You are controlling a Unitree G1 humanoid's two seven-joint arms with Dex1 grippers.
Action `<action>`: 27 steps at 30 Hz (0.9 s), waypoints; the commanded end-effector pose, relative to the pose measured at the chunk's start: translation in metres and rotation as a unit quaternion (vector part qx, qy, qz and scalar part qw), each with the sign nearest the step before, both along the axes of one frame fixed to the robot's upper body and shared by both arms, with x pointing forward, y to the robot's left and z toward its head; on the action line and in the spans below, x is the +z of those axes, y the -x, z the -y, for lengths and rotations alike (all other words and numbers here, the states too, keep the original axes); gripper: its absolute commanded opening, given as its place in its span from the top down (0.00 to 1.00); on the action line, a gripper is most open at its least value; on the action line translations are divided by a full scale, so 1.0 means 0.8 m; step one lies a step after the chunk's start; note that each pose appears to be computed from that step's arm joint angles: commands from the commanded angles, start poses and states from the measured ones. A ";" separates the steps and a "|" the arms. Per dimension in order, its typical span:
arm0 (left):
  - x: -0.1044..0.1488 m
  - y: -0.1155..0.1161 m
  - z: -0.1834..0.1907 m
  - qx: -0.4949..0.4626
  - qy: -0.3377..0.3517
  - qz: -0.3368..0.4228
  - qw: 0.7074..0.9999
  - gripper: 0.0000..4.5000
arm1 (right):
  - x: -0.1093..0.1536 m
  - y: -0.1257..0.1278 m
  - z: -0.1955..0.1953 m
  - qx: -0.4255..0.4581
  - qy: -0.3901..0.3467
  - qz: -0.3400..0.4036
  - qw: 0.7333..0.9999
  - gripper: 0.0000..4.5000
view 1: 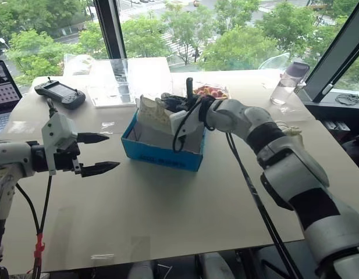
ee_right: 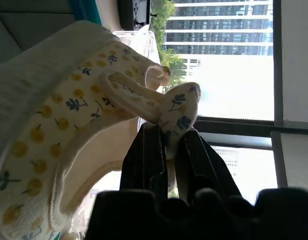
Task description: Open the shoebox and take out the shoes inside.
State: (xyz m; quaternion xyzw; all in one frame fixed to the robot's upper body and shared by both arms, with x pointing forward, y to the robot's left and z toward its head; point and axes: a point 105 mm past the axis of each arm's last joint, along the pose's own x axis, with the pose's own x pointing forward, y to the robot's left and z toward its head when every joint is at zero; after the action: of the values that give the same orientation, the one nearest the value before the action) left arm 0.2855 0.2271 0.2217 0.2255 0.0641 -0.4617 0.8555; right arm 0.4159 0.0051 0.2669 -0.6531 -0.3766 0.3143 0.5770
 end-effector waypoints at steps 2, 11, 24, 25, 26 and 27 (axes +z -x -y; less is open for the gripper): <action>0.009 -0.004 0.006 -0.015 -0.003 0.019 1.000 0.00 | 0.078 -0.005 0.043 -0.046 -0.099 0.017 0.994 0.99; 0.008 -0.018 0.018 -0.032 0.001 0.024 0.999 0.00 | 0.111 -0.053 0.205 -0.295 -0.268 -0.084 0.913 0.99; 0.010 -0.038 0.029 -0.057 -0.001 0.031 0.998 0.00 | -0.020 -0.029 0.301 -0.457 -0.184 -0.167 0.854 0.99; 0.010 -0.039 0.030 -0.058 -0.001 0.032 0.998 0.00 | -0.034 -0.029 0.306 -0.468 -0.179 -0.174 0.848 0.99; 0.010 -0.039 0.030 -0.059 -0.001 0.032 0.998 0.00 | -0.048 -0.028 0.309 -0.474 -0.174 -0.184 0.843 0.99; 0.010 -0.040 0.031 -0.060 -0.001 0.032 0.998 0.00 | -0.059 -0.028 0.311 -0.478 -0.180 -0.192 0.838 0.99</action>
State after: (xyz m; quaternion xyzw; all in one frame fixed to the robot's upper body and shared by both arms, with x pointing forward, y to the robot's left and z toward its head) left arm 0.3170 0.2039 0.2200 0.2283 0.0415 -0.5044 0.8317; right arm 0.4396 -0.2413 0.2067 -0.5652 0.0729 0.0710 0.8186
